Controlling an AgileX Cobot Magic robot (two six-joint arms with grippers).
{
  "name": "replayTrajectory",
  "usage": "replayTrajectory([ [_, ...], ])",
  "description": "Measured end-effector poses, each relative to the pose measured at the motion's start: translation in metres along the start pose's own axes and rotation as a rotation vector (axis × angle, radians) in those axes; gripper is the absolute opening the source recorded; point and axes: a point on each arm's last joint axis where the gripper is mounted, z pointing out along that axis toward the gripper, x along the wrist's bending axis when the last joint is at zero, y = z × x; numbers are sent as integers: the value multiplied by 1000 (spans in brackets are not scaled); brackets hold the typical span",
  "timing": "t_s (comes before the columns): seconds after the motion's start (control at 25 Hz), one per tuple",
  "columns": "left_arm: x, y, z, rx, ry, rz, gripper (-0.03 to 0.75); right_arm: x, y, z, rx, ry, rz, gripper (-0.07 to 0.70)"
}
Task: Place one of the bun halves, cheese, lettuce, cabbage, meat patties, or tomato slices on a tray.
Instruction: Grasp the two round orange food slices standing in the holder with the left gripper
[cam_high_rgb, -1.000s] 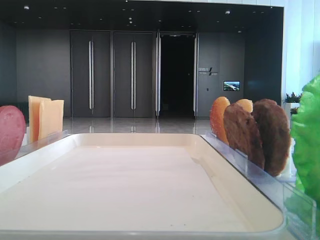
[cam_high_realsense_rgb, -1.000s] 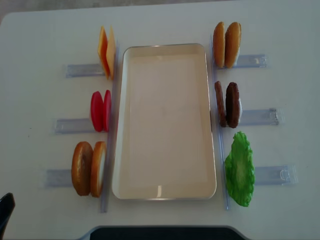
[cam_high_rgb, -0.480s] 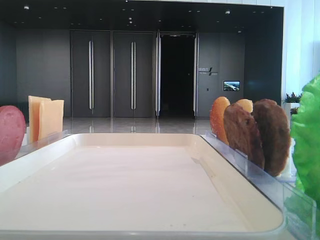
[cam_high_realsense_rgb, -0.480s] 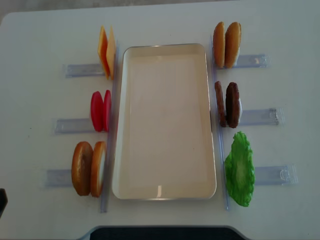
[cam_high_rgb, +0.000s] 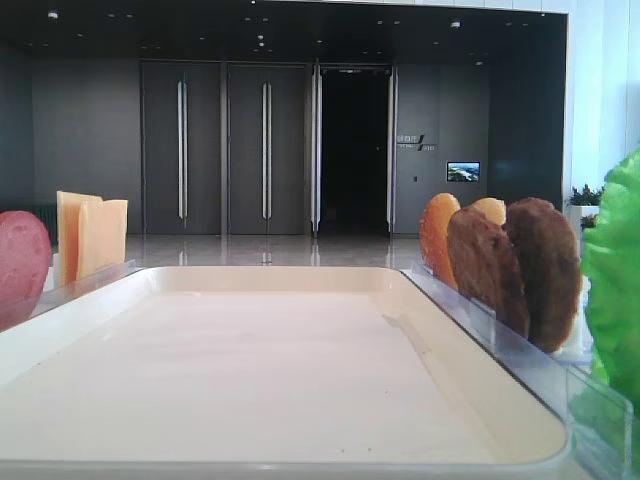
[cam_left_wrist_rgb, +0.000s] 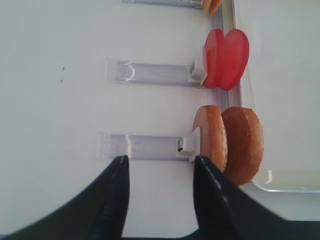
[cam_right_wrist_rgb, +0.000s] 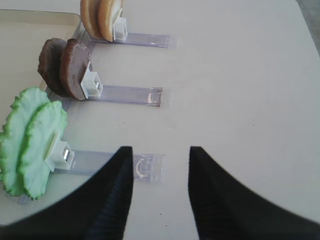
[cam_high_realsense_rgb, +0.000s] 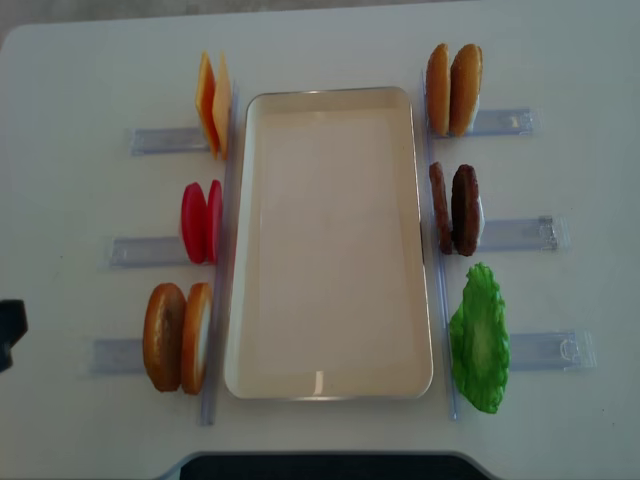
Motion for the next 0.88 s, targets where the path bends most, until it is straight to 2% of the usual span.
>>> replayTrajectory([
  [0.24, -11, 45, 23, 198, -4, -21, 328, 0, 0, 0, 0, 0, 0, 288],
  [0.56, -18, 79, 80, 439, 31, -23, 344, 0, 0, 0, 0, 0, 0, 288],
  [0.72, -19, 81, 95, 496, 32, -28, 347, 0, 0, 0, 0, 0, 0, 288],
  [0.88, -19, 83, 98, 487, 33, -30, 348, 0, 0, 0, 0, 0, 0, 288],
])
